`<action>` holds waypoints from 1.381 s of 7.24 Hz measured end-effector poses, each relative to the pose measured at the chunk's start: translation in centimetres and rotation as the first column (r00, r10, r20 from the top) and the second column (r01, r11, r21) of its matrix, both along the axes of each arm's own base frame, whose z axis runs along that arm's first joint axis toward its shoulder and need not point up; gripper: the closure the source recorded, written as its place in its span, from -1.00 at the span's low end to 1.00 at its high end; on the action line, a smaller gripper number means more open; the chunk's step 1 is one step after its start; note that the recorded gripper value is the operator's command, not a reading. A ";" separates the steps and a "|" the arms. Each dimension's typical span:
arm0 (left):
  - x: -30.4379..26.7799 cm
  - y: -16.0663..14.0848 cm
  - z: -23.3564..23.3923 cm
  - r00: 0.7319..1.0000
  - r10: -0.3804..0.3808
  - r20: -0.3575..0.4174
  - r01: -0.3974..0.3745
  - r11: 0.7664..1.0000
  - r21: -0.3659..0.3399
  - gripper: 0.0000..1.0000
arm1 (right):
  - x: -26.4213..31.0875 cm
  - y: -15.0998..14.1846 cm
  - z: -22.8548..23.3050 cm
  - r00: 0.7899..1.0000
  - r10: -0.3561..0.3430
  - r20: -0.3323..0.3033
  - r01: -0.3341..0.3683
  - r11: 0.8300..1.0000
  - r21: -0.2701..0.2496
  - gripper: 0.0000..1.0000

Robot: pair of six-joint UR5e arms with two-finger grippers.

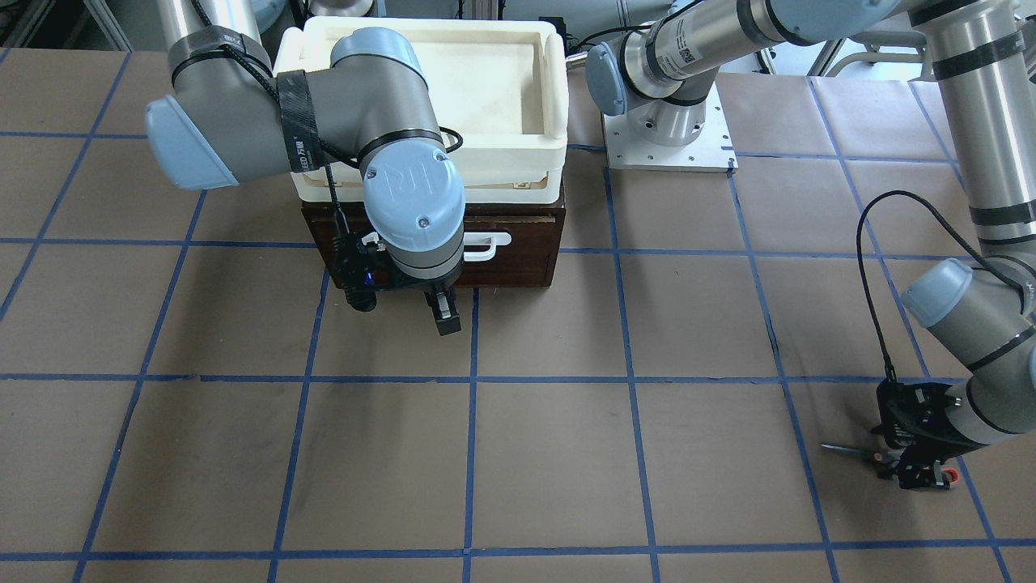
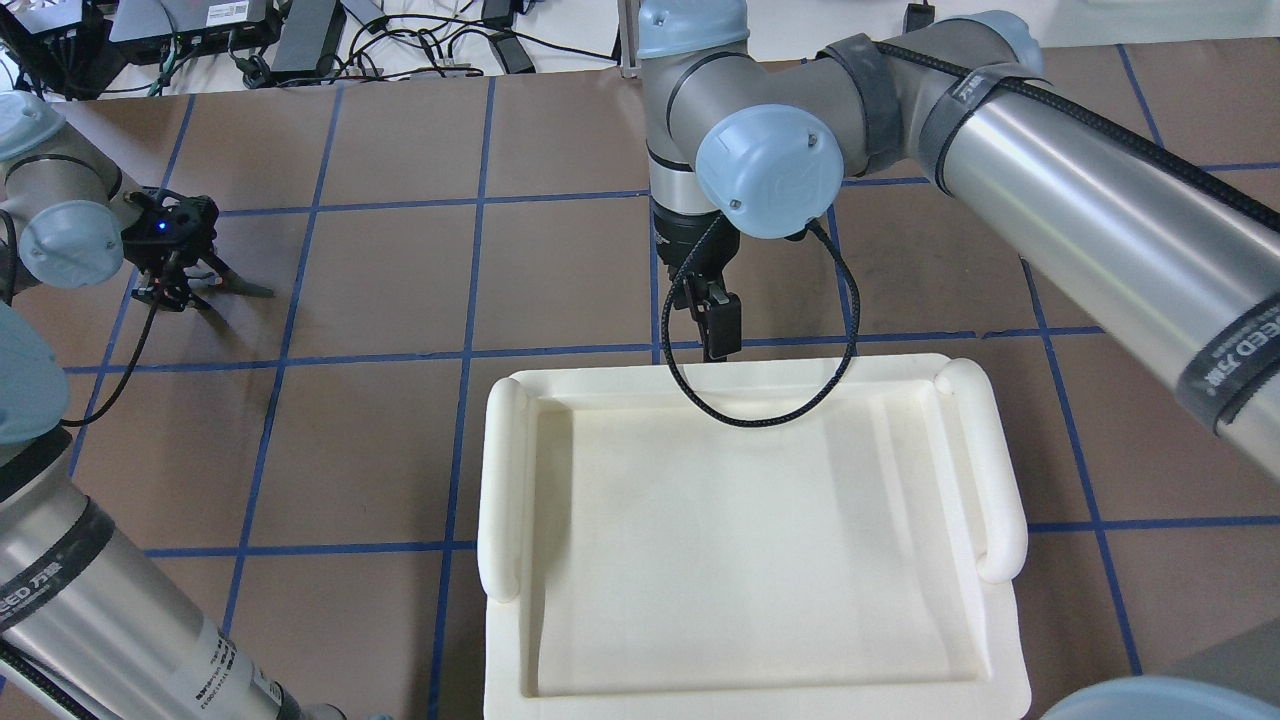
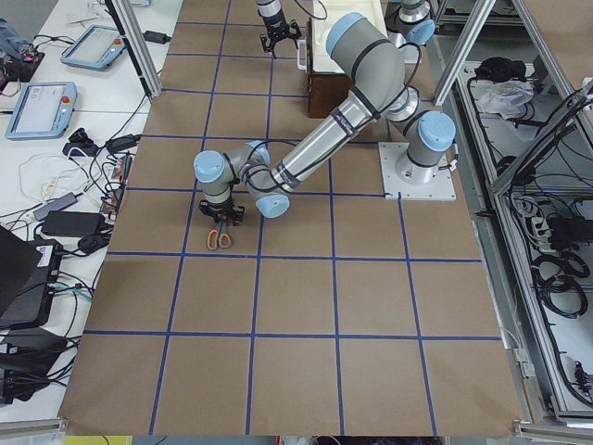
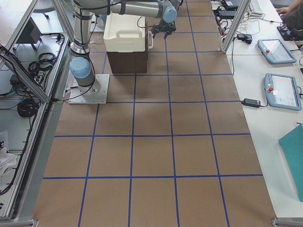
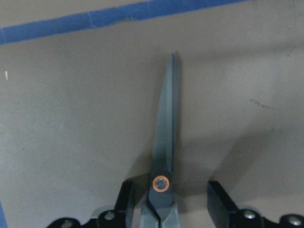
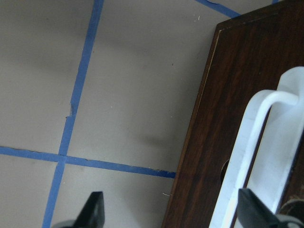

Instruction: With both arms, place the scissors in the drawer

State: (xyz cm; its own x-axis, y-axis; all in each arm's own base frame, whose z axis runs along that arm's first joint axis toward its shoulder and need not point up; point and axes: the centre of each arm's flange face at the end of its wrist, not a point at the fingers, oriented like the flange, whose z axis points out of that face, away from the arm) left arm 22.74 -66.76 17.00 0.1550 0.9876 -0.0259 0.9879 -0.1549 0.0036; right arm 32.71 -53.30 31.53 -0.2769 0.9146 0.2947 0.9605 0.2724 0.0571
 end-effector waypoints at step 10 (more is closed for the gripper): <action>0.2 0.0 0.4 1.000 0.004 0.005 -0.004 1.000 -0.009 -0.11 | 0.0 0.5 -1.2 0.999 -0.038 -0.017 0.039 0.997 0.066 -1.00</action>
